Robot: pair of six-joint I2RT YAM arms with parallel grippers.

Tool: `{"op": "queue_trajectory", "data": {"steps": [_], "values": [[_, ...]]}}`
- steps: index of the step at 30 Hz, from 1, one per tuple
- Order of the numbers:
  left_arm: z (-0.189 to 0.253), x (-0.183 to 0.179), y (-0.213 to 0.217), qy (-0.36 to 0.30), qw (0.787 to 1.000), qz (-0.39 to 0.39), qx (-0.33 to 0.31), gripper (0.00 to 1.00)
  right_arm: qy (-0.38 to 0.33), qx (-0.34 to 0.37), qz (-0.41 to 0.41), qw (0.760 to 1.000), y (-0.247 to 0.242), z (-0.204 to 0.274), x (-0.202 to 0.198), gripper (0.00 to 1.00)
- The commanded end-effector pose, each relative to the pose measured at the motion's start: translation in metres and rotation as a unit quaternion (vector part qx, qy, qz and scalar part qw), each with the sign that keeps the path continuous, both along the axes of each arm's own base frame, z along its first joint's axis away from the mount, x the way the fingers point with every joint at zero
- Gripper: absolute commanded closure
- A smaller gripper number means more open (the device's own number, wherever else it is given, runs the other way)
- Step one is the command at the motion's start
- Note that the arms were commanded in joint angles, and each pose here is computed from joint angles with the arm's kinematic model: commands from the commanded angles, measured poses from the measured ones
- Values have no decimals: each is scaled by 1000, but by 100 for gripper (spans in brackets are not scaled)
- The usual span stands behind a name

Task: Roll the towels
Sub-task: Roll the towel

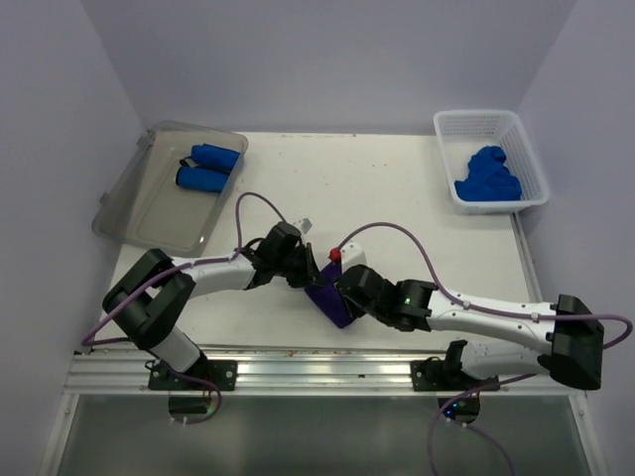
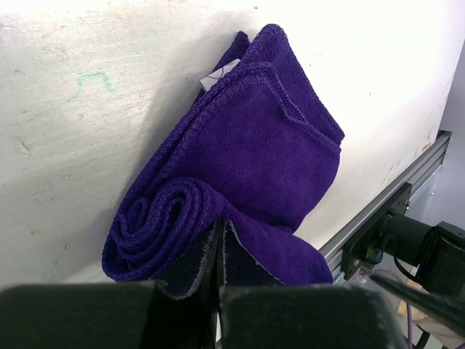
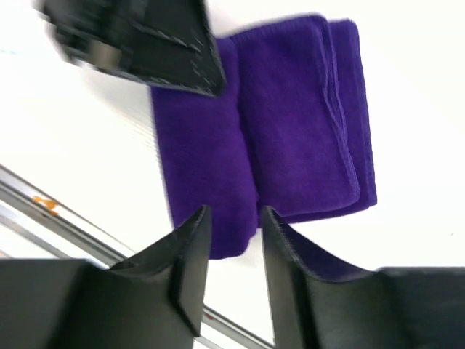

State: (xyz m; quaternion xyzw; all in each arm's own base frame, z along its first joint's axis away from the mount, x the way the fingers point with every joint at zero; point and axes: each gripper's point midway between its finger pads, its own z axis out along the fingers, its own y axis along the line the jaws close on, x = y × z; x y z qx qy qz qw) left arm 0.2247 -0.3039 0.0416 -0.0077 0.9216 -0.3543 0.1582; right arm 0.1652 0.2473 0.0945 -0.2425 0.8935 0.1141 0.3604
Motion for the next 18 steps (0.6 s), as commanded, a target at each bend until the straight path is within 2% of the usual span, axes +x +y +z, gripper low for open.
{"op": "queue_trajectory", "data": {"steps": [1,9,18], "values": [[-6,-5,9,4,999,-9,31,100,-52,-21,17,998,7,29,3,59],[-9,-5,10,8,999,-7,34,100,-89,-127,78,985,34,-3,-12,34],[-9,-5,10,10,999,-7,35,100,-121,-199,104,967,47,-32,-15,29]]}}
